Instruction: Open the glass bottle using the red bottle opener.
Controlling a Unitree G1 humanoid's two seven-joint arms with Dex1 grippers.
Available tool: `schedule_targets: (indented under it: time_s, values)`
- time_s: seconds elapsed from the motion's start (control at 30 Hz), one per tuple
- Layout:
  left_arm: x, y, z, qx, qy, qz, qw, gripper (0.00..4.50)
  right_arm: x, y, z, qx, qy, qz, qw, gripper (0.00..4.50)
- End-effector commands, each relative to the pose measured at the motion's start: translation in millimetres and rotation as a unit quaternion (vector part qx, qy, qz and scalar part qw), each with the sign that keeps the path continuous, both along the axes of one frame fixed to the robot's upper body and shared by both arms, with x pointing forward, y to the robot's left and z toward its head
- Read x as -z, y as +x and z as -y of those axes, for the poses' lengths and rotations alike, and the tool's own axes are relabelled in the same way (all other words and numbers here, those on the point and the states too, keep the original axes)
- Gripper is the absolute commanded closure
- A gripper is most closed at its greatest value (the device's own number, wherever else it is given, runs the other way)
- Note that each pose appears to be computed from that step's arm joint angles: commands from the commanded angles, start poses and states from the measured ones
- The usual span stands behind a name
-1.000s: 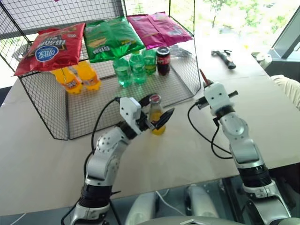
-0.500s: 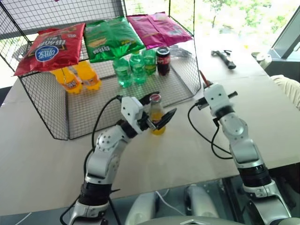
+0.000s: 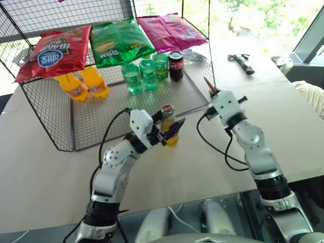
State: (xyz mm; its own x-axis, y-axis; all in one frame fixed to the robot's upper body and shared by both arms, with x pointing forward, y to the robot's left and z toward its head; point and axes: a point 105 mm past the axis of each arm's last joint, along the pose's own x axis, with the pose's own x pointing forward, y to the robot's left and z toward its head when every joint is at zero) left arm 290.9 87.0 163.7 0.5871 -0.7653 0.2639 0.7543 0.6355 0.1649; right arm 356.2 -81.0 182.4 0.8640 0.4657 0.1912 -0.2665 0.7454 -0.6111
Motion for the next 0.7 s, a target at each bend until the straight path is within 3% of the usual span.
schedule_targets:
  time_s: [0.03, 0.5, 0.7]
  values:
    - [6, -2, -2, 0.001, 0.011, -0.006, 1.0, 2.11, -27, -12, -18, -0.046, -0.031, 0.066, 0.996, 4.5]
    - [7, 1, 1, 0.002, 0.011, -0.009, 1.0, 2.11, -22, -32, -49, -0.125, -0.161, 0.132, 0.97, 4.5]
    - [8, 4, 3, 0.004, 0.011, -0.009, 1.0, 2.11, -20, -37, -56, -0.14, -0.183, 0.139, 0.963, 4.5]
